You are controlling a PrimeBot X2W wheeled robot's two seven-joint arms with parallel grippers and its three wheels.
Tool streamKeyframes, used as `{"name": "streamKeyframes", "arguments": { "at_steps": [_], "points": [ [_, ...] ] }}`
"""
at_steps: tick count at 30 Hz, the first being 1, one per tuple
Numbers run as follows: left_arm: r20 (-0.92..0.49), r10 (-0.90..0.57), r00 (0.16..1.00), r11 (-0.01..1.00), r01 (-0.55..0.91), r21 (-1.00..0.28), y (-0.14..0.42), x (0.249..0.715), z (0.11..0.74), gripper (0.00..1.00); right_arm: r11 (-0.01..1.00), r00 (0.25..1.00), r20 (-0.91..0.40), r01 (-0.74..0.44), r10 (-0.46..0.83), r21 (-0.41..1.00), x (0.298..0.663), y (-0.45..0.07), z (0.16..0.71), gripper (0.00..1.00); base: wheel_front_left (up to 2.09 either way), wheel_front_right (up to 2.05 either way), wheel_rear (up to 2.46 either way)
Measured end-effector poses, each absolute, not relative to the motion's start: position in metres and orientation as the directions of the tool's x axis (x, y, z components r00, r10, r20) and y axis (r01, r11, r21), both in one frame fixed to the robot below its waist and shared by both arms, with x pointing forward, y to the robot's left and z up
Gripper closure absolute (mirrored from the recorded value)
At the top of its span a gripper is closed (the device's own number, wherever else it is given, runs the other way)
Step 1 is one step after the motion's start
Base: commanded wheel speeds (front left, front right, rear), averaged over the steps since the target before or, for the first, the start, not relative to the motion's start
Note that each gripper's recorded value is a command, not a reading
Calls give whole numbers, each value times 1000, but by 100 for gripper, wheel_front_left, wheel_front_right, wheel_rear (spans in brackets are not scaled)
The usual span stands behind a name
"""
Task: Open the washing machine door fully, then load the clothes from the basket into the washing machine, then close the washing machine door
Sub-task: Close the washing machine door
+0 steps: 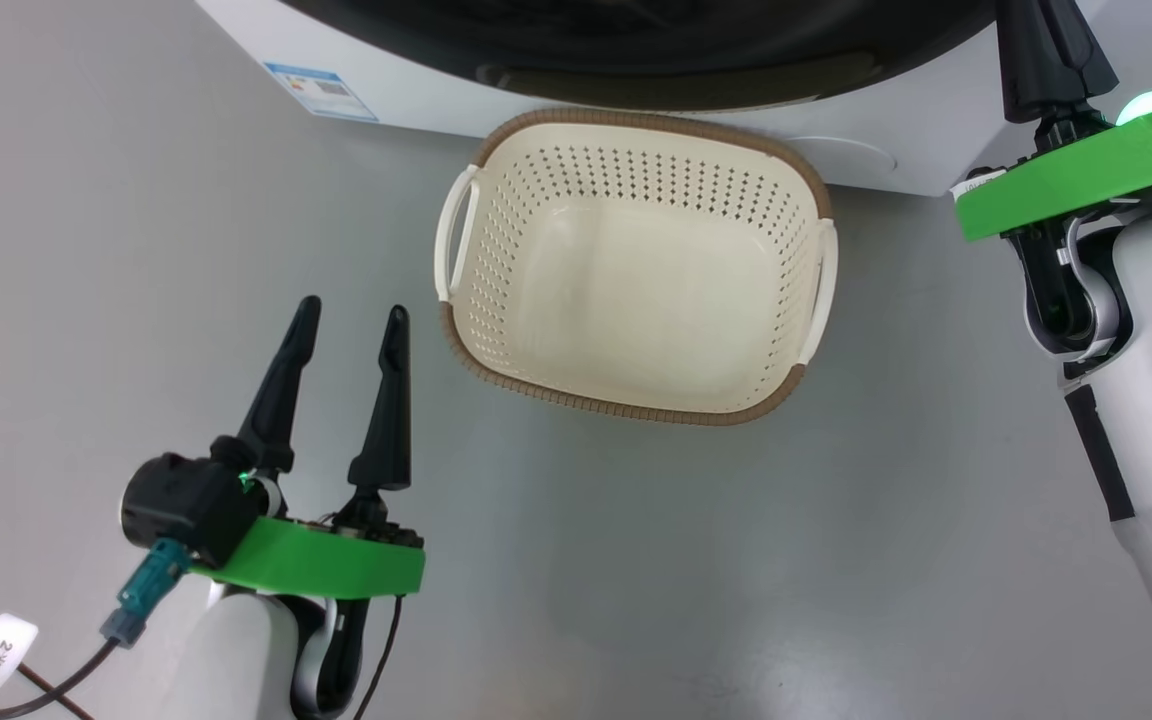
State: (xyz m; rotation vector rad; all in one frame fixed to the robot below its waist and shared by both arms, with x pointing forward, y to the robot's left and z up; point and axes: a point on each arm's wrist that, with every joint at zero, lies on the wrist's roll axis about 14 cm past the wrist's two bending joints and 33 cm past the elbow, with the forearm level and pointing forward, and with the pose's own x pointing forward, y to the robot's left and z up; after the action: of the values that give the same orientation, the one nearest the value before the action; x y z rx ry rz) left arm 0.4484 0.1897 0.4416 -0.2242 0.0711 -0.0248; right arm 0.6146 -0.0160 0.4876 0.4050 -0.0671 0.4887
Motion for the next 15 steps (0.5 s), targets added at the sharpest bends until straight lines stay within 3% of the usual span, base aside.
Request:
{"name": "streamKeyframes", "arguments": {
  "at_steps": [15],
  "points": [
    [-54, -37, 998, 976, 24, -217, 190, 452, 447, 0, 790, 865, 171, -501, 472, 354, 613, -6, 494, 100, 0, 0, 0]
  ]
}}
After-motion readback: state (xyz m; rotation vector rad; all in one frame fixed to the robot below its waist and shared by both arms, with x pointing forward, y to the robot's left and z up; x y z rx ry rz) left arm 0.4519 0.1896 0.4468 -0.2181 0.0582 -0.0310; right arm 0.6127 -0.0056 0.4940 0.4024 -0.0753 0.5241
